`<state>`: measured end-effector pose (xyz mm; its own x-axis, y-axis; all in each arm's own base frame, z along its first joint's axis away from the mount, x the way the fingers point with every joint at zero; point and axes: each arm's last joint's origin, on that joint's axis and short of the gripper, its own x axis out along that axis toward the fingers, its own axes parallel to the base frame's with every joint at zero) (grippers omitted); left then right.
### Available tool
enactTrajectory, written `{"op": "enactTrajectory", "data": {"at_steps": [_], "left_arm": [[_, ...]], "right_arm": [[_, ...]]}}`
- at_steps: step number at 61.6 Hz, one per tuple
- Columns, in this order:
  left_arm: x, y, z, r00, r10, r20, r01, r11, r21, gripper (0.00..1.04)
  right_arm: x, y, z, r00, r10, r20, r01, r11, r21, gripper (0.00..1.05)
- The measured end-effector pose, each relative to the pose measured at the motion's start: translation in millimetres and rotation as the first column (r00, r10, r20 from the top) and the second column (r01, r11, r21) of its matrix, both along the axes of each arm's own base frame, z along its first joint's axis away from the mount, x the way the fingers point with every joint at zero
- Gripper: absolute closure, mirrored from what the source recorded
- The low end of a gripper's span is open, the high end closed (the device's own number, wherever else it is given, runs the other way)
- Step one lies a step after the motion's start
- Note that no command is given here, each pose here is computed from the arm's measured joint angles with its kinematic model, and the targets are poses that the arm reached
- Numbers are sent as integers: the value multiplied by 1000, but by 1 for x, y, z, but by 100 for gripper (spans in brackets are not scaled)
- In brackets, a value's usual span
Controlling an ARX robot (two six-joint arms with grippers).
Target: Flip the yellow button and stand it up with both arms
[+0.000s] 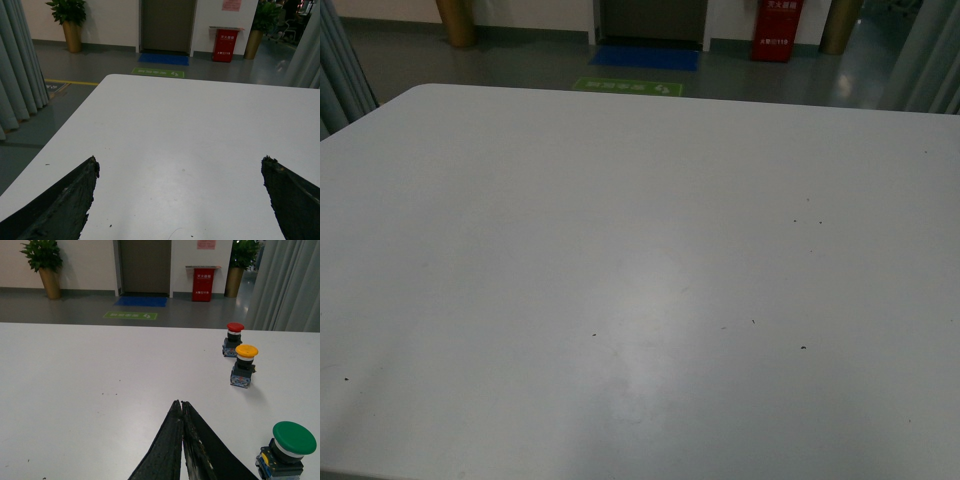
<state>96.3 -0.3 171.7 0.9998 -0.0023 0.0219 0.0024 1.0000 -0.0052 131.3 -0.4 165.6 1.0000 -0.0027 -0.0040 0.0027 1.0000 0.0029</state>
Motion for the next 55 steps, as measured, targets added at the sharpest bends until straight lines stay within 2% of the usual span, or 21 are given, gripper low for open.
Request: {"op": "enactTrajectory", "data": {"at_steps": [55], "left_arm": [[0,0,0,1000,0,0,0,1000,0,7]], "right_arm": [[-23,0,2,1000,0,12,0,1000,0,101]]}}
